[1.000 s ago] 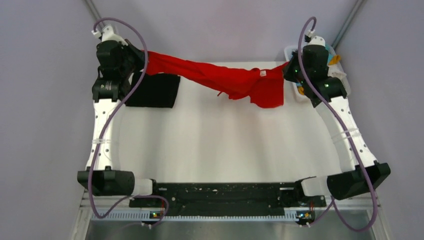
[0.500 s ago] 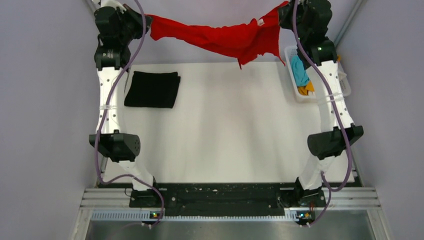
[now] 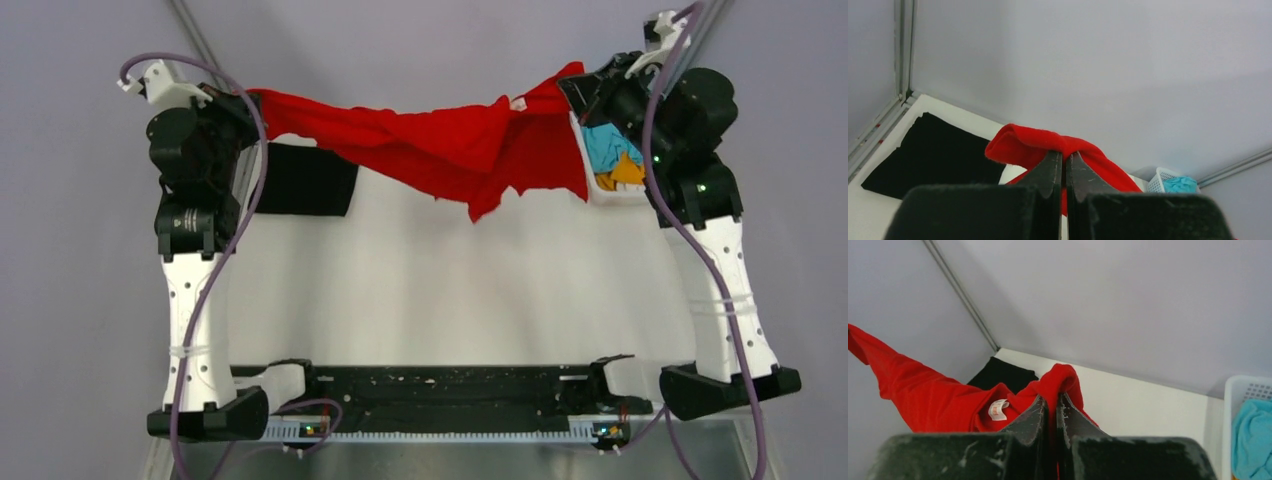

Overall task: Fold and stack the t-shirts
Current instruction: Flatten out the tshirt

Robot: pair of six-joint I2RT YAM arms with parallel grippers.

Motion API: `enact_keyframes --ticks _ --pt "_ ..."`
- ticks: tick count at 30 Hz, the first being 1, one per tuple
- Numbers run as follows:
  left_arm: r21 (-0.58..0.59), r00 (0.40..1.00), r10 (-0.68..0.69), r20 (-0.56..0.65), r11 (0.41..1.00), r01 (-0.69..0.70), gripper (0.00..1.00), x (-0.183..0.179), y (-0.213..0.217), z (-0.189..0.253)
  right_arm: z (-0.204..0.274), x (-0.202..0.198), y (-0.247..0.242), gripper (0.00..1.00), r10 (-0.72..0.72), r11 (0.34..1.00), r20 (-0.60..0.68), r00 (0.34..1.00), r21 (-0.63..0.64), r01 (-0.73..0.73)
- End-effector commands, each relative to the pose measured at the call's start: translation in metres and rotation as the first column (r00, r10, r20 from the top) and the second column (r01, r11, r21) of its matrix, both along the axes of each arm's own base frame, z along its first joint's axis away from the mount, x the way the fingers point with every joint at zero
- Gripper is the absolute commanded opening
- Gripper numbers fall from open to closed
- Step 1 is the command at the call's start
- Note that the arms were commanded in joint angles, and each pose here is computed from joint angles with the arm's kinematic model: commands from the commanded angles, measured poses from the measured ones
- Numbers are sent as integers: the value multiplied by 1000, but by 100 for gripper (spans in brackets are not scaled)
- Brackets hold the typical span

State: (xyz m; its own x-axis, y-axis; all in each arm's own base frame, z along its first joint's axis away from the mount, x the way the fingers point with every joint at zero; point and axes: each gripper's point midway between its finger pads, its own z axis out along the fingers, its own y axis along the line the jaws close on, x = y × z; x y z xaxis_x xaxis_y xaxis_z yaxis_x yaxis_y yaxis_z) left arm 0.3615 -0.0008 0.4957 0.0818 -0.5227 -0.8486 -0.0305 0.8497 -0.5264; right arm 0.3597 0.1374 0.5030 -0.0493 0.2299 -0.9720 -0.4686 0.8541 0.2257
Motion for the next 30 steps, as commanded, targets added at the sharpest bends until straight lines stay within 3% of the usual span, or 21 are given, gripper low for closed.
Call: enact_keyframes --ticks 1,6,11,17,20,23,26,28,30 --pt "29 994 32 102 999 -35 0 1 9 29 46 -23 -9 0 -16 998 110 994 60 9" --pt "25 998 -39 -40 999 40 0 55 0 2 7 37 -28 0 -188 982 -36 982 7 188" --pt "10 986 -131 -101 991 133 0 99 -13 -12 6 75 -19 0 -173 985 10 985 -3 173" --pt "6 982 -172 -75 985 172 0 99 -20 4 42 61 -12 0 -122 993 115 986 18 120" --pt "16 988 -134 -82 991 136 0 88 -15 -6 15 48 -14 0 -116 993 80 990 9 115" --pt "14 987 -95 -129 995 98 0 74 -8 -39 -39 31 -15 0 -111 994 -18 994 14 111" --pt "-25 952 -48 -301 999 42 0 58 -1 -127 -129 9 -15 0 -98 993 -227 969 40 110" --pt "-57 894 -35 -446 998 11 0 39 0 -195 -206 -14 -11 0 -73 993 -423 903 51 105" --pt "-79 804 -12 -595 996 -43 0 10 3 -263 -283 -48 -8 0 -44 993 -636 771 54 101"
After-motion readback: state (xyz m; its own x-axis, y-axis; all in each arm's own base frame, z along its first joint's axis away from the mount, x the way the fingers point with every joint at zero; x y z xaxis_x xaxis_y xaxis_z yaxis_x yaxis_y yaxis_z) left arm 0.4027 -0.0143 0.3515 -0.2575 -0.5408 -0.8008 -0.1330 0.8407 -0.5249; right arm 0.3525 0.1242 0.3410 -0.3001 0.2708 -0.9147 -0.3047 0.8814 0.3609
